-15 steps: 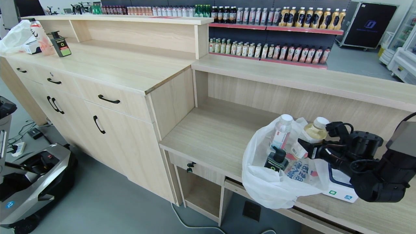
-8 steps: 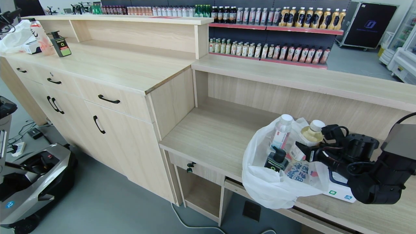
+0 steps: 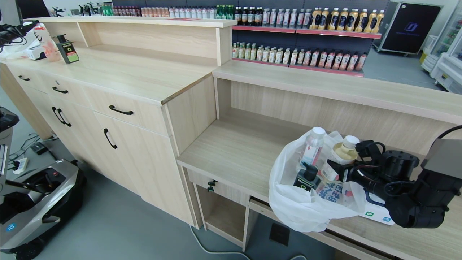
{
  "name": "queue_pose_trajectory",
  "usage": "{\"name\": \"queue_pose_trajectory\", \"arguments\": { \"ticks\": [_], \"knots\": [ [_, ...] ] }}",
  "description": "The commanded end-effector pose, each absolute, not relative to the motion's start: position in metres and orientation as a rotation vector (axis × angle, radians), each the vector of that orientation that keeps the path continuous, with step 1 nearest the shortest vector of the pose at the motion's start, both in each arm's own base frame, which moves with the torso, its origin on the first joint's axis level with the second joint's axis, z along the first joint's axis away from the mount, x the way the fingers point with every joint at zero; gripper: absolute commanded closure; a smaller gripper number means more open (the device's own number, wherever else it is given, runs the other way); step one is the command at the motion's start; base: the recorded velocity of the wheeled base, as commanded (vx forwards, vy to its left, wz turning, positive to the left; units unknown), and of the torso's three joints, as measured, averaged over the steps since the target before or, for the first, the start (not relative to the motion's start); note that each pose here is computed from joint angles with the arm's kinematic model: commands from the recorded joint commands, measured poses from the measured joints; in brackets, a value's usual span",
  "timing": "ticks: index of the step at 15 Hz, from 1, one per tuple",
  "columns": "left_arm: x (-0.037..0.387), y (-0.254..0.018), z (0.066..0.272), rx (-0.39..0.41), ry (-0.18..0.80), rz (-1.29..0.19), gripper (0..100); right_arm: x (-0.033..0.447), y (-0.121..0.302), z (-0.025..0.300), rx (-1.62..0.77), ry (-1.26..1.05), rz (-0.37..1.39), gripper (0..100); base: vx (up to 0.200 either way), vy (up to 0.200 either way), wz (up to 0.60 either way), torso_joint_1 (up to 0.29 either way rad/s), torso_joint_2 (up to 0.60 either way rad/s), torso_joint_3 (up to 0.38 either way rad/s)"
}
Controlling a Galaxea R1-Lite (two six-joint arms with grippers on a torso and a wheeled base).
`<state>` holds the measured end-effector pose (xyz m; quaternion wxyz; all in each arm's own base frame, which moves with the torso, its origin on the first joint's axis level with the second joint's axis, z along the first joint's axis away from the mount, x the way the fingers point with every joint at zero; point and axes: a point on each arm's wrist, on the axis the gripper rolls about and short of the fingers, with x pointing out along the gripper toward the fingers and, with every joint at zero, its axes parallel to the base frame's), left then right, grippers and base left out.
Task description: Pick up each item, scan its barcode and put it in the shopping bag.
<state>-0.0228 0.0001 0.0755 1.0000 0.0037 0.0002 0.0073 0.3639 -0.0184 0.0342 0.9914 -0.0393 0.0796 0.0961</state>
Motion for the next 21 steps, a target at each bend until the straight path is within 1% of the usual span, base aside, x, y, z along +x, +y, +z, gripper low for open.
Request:
{"name": "queue_pose_trajectory", "arguments": {
  "ticks": [1, 9, 10, 17, 19, 21],
  "knots": [
    [-0.023, 0.0, 0.075, 0.008, 0.0, 0.015, 100, 0.362, -0.018, 0.033, -0.078, 0.169, 0.193, 100, 0.0, 0.0, 0.0, 0.0, 0.0, 0.0],
    [-0.023, 0.0, 0.075, 0.008, 0.0, 0.015, 100, 0.358, -0.017, 0.025, -0.095, 0.197, 0.2, 100, 0.0, 0.0, 0.0, 0.0, 0.0, 0.0],
    [-0.023, 0.0, 0.075, 0.008, 0.0, 0.015, 100, 0.358, -0.017, 0.024, -0.097, 0.201, 0.2, 0, 0.0, 0.0, 0.0, 0.0, 0.0, 0.0],
    [-0.023, 0.0, 0.075, 0.008, 0.0, 0.015, 100, 0.358, -0.012, 0.029, -0.101, 0.185, 0.216, 0, 0.0, 0.0, 0.0, 0.0, 0.0, 0.0],
    [-0.023, 0.0, 0.075, 0.008, 0.0, 0.015, 100, 0.357, -0.011, 0.04, -0.1, 0.161, 0.219, 0, 0.0, 0.0, 0.0, 0.0, 0.0, 0.0],
    [-0.023, 0.0, 0.075, 0.008, 0.0, 0.015, 100, 0.352, -0.005, 0.073, -0.106, 0.113, 0.239, 0, 0.0, 0.0, 0.0, 0.0, 0.0, 0.0]
  ]
}}
